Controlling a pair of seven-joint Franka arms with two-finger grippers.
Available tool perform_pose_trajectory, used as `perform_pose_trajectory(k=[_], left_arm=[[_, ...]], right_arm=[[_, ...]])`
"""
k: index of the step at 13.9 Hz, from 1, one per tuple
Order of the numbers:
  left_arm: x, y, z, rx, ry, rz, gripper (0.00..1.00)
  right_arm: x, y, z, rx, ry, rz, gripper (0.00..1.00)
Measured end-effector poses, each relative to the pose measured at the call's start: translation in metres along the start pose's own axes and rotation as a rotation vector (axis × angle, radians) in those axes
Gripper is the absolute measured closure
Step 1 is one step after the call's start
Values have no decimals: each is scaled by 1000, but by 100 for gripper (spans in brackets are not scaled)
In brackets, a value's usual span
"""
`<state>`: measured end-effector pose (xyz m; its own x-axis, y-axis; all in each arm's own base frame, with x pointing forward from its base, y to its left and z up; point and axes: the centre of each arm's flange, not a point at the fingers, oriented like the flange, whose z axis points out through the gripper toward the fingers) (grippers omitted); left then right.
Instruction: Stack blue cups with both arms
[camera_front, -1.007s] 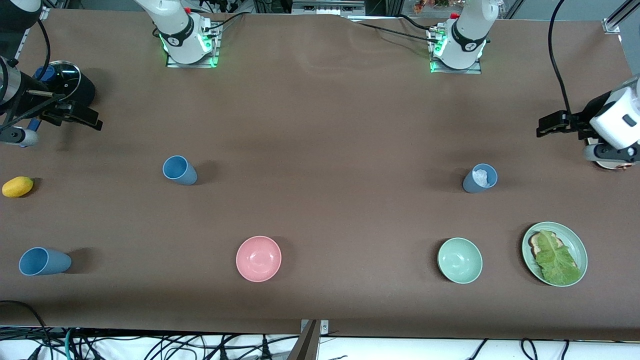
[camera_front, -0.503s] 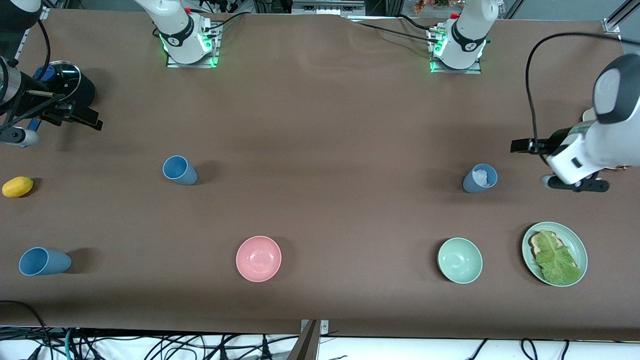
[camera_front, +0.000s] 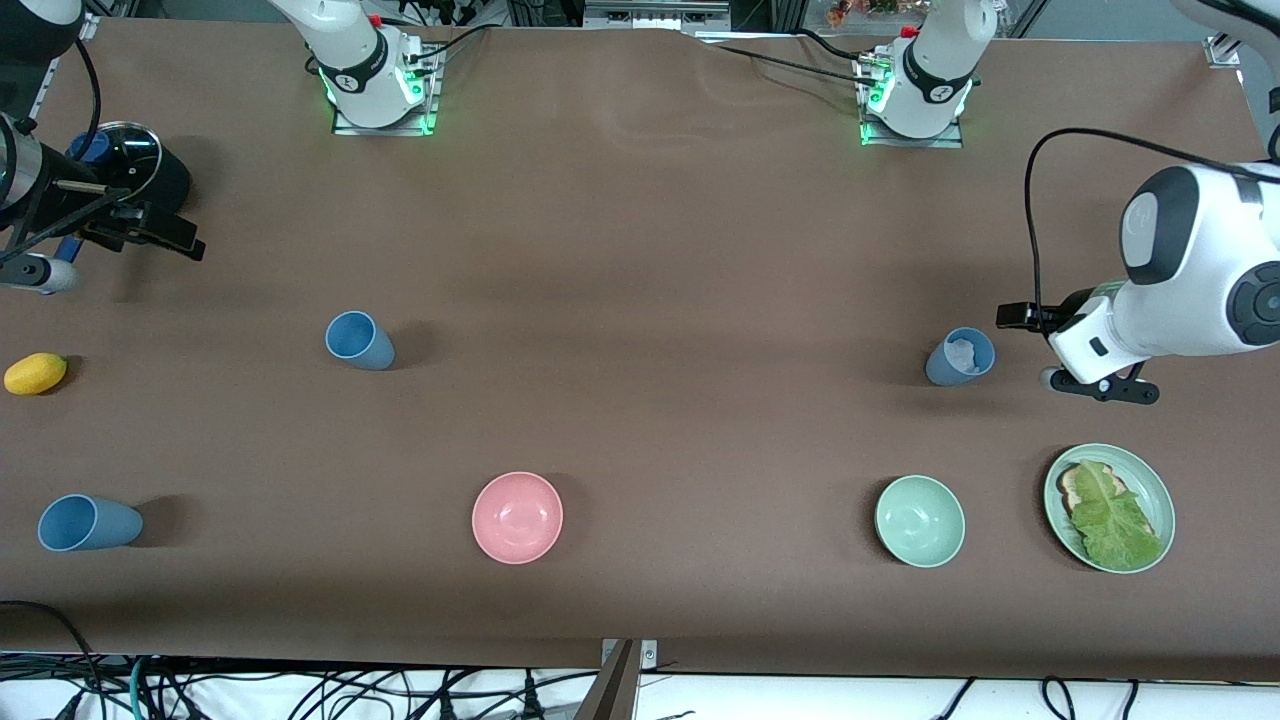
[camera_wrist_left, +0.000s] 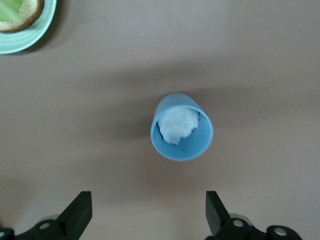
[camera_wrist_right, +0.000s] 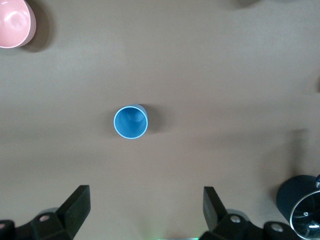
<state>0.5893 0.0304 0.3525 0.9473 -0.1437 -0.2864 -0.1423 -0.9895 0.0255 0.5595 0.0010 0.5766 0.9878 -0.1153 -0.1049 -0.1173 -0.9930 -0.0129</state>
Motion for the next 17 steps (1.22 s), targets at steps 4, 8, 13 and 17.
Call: perform_pose_trajectory(k=[4, 8, 13, 17], left_arm=[[2, -2, 54, 68, 70, 44, 7], [17, -1, 113, 62, 98, 54, 26], [21, -1, 127, 34, 84, -2, 80], [19, 24, 106, -5, 9, -51, 95]], right_arm=[[8, 0, 22, -6, -54, -6, 0], [44, 13, 114, -14, -212, -20, 0], [62, 18, 212, -5, -151, -38, 0], [44, 8, 277, -3, -86, -57, 0]])
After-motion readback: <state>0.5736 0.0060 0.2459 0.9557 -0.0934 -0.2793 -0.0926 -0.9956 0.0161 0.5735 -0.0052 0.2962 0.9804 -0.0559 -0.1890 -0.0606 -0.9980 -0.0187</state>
